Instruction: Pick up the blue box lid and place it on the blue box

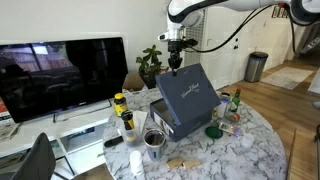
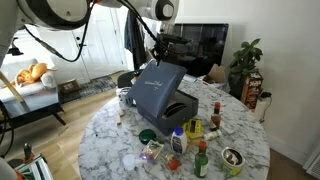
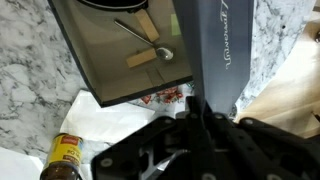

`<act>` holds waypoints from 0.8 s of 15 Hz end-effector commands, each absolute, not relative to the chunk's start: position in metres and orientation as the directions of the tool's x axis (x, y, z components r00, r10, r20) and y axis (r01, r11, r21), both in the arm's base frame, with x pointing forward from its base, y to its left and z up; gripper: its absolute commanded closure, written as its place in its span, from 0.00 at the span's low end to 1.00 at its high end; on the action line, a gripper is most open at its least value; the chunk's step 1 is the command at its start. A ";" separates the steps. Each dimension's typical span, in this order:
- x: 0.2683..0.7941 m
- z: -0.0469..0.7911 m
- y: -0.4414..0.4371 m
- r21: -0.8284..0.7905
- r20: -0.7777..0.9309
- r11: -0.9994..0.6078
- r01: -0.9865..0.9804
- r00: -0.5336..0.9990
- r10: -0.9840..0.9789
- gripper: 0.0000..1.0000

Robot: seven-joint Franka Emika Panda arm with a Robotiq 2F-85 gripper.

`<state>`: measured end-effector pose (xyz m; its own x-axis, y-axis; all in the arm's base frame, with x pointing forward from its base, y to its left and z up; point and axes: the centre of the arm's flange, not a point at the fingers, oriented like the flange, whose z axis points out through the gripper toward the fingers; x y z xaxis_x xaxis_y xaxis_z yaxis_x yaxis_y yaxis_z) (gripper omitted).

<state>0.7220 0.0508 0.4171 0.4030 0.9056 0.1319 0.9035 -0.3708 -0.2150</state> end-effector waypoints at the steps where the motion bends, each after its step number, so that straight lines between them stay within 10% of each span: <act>1: 0.748 0.401 0.053 -0.195 0.136 -0.354 0.915 0.383 0.914 0.99; 12: 0.770 0.384 0.039 -0.161 0.096 -0.366 0.917 0.383 0.919 0.99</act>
